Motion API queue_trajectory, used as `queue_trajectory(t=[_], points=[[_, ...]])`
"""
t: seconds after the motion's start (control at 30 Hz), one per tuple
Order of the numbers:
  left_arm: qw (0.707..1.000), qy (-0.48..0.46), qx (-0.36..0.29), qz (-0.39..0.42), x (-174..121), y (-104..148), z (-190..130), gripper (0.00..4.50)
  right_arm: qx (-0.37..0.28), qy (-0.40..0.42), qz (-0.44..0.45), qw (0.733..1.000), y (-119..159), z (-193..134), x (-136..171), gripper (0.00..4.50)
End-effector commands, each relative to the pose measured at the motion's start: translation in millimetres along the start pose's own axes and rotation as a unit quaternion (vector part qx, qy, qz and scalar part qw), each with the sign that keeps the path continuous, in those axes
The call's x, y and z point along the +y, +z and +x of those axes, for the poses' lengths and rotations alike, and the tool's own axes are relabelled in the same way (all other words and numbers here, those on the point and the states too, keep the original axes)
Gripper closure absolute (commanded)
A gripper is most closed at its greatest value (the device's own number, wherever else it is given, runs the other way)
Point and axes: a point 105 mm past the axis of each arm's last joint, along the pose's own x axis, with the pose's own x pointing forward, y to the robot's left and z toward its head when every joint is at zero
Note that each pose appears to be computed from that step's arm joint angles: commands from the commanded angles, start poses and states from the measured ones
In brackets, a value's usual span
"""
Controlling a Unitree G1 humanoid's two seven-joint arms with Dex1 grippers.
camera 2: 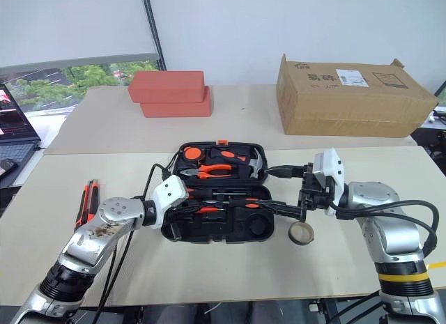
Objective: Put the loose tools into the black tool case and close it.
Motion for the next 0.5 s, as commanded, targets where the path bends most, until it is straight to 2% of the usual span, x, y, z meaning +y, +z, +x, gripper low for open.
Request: queue_trajectory(t=[0.03,0.1,0.23,0.33,0.47,0.5], points=[[1.000,0.006,0.028,0.000,0.5,-13.8,-1.9,4.43,-0.012,-0.006,-0.030,0.999,13.3,-3.4,-0.9,0.00],[1.000,0.024,0.013,0.006,6.6,-8.8,-6.7,4.43,-0.012,-0.004,-0.030,0.999,12.7,-2.8,-1.5,0.00],[0.991,0.086,-0.103,-0.025,23.7,27.1,-23.6,4.43,-0.018,0.009,-0.027,0.999,13.8,0.6,-2.3,0.00],[0.978,0.136,-0.150,-0.050,34.7,40.2,-39.2,4.43,-0.026,0.021,-0.023,0.999,14.8,4.4,-2.2,0.00],[0.952,0.243,-0.148,-0.112,53.9,24.9,-73.8,4.43,-0.049,0.045,-0.019,0.998,21.9,16.4,-1.0,0.00],[0.942,0.279,-0.138,-0.126,59.5,15.6,-84.4,4.19,-0.051,0.052,-0.018,0.997,23.0,19.3,-0.9,0.00]])
